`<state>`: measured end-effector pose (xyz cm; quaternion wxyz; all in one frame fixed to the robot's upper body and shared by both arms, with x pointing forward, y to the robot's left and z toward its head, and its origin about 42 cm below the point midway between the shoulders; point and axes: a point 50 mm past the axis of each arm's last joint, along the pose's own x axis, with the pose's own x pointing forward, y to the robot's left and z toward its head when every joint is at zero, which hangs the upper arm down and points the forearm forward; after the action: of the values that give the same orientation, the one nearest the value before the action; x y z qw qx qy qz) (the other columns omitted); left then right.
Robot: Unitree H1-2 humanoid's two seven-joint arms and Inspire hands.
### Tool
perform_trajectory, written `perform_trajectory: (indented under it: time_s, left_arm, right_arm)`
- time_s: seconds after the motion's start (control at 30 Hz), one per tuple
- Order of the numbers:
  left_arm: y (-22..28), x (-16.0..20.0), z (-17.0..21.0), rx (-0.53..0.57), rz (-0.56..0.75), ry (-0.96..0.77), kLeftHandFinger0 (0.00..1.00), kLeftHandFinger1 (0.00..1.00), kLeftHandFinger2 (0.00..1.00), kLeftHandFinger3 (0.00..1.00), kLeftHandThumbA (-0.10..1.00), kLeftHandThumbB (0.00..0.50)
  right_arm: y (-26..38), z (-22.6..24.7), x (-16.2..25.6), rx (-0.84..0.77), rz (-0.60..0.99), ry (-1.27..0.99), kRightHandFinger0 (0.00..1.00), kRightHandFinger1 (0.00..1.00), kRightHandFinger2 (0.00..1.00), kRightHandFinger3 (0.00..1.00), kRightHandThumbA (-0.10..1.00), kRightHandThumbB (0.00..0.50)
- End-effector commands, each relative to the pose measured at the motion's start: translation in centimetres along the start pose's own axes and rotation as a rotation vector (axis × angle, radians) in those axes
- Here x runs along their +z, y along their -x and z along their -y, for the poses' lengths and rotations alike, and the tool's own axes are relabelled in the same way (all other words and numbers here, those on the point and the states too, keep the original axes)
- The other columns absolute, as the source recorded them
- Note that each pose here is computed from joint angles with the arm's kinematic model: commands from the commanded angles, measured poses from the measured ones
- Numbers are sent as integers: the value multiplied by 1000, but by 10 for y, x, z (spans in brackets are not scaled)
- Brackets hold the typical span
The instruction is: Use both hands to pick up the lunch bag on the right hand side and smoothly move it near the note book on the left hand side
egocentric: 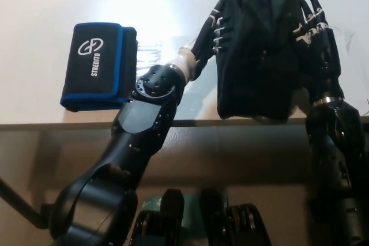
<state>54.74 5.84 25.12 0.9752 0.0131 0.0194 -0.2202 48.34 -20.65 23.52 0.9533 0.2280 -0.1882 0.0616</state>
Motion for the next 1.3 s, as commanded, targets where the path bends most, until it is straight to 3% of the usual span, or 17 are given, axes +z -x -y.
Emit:
perform_trajectory:
  time_s: [0.0, 0.13, 0.23, 0.37, 0.47, 0.67, 0.8, 0.97, 1.27]
  left_arm:
    - [-12, 35, 18, -67, 132, -35, 1000, 1000, 1000, 1000, 1000, 423]
    - [-12, 31, 22, -73, 138, -40, 1000, 1000, 1000, 1000, 1000, 440]
    - [-10, 31, 19, -59, 166, -40, 1000, 1000, 1000, 1000, 1000, 398]
    - [-7, 33, 9, -42, 184, -59, 1000, 1000, 1000, 1000, 1000, 391]
    - [-3, 32, -2, 13, 184, -76, 1000, 1000, 1000, 1000, 1000, 447]
    - [6, 34, -21, 8, 192, -76, 1000, 1000, 1000, 1000, 1000, 462]
    - [17, 37, -40, 86, 214, -23, 1000, 1000, 1000, 1000, 1000, 470]
    - [30, 39, -54, 114, 267, -43, 1000, 1000, 1000, 1000, 1000, 415]
    - [46, 49, -69, 127, 319, -62, 1000, 1000, 1000, 1000, 1000, 431]
  right_arm:
    - [-26, -31, 14, 67, 102, 1, 1000, 1000, 1000, 1000, 1000, 357]
    - [-28, -44, 3, 88, 89, -32, 1000, 1000, 1000, 1000, 1000, 346]
    - [-30, -57, -8, 124, 71, -42, 1000, 1000, 1000, 1000, 1000, 338]
    - [-37, -69, -15, 152, 58, -66, 1000, 1000, 1000, 1000, 1000, 351]
    - [-41, -80, -21, 151, 44, -84, 1000, 1000, 1000, 1000, 1000, 355]
    - [-45, -89, -28, 147, 36, -110, 1000, 1000, 1000, 1000, 1000, 340]
    - [-48, -104, -35, 167, 13, -129, 1000, 1000, 1000, 1000, 1000, 351]
    - [-51, -116, -41, 174, -5, -126, 1000, 1000, 1000, 1000, 1000, 336]
    - [-59, -133, -46, 184, -13, -145, 1000, 1000, 1000, 1000, 1000, 337]
